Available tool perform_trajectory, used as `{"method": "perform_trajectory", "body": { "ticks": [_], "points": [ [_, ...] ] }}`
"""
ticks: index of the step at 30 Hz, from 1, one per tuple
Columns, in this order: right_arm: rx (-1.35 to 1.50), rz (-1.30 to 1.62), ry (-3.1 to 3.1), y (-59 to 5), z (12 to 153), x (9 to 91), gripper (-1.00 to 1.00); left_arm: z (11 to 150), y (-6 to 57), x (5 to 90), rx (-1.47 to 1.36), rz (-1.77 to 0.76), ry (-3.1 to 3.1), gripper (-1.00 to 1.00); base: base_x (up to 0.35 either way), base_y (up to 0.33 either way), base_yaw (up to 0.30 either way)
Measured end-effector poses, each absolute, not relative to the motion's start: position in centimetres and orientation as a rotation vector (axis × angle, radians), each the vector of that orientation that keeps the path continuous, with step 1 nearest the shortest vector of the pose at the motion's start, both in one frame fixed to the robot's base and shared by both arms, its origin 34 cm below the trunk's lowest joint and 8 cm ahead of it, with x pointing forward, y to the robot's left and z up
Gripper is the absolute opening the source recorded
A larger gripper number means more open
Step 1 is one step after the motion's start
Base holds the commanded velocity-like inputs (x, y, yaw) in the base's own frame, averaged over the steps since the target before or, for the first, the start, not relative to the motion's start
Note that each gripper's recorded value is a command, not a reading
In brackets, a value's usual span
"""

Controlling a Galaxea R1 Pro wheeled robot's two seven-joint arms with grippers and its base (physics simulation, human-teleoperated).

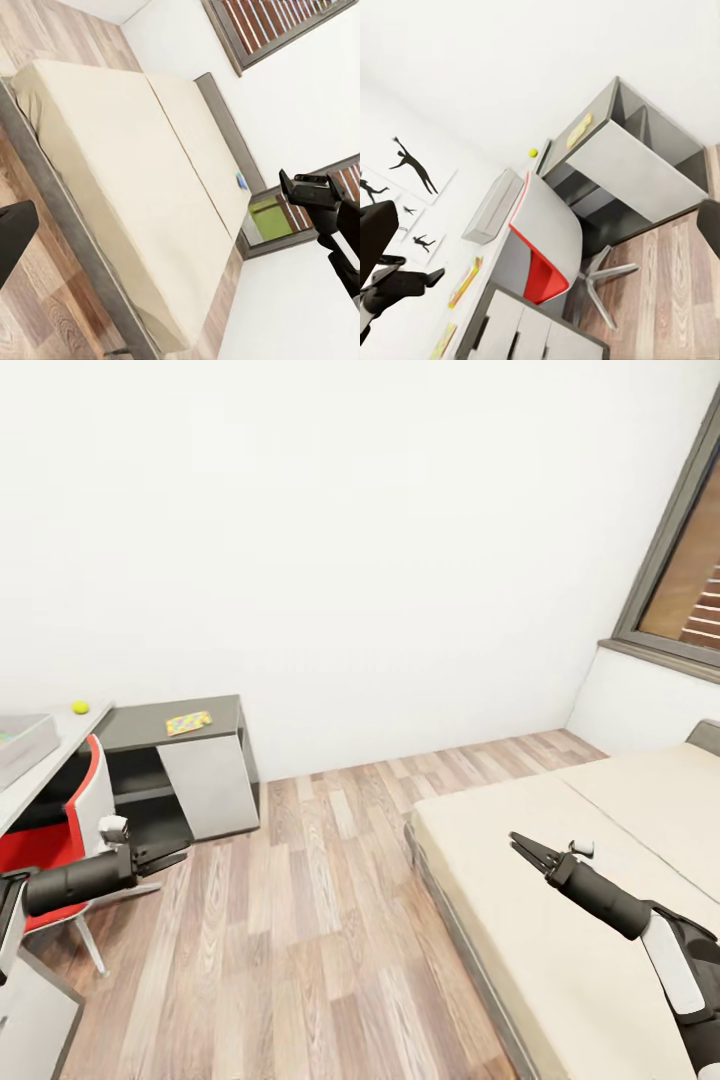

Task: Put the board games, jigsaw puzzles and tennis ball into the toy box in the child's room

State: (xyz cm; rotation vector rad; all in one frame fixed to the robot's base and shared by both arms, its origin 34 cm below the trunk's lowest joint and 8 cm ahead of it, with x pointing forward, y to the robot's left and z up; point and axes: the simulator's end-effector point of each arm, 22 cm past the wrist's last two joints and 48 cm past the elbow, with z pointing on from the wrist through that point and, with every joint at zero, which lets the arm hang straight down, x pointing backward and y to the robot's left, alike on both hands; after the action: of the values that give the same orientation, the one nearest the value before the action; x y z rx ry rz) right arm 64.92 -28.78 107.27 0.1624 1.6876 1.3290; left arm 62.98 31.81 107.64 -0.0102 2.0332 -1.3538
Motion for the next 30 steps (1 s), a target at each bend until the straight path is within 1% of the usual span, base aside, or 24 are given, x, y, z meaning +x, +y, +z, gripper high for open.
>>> {"method": "perform_trajectory", "body": {
  "ticks": [19,24,30],
  "points": [
    [0.205,1.263,1.751,-29.3,105.7,65.6,1.00,107.6,31.8,63.0,-0.010,-1.352,2.034,1.00,-0.023,0.000,0.009],
    [0.212,1.243,1.777,-29.3,105.1,65.7,1.00,107.6,31.8,63.0,-0.011,-1.352,2.035,1.00,-0.108,0.000,0.000],
    [0.235,1.147,1.885,-29.4,102.7,66.2,1.00,107.6,31.8,63.0,-0.012,-1.352,2.035,1.00,-0.141,0.000,0.000]
  ]
}}
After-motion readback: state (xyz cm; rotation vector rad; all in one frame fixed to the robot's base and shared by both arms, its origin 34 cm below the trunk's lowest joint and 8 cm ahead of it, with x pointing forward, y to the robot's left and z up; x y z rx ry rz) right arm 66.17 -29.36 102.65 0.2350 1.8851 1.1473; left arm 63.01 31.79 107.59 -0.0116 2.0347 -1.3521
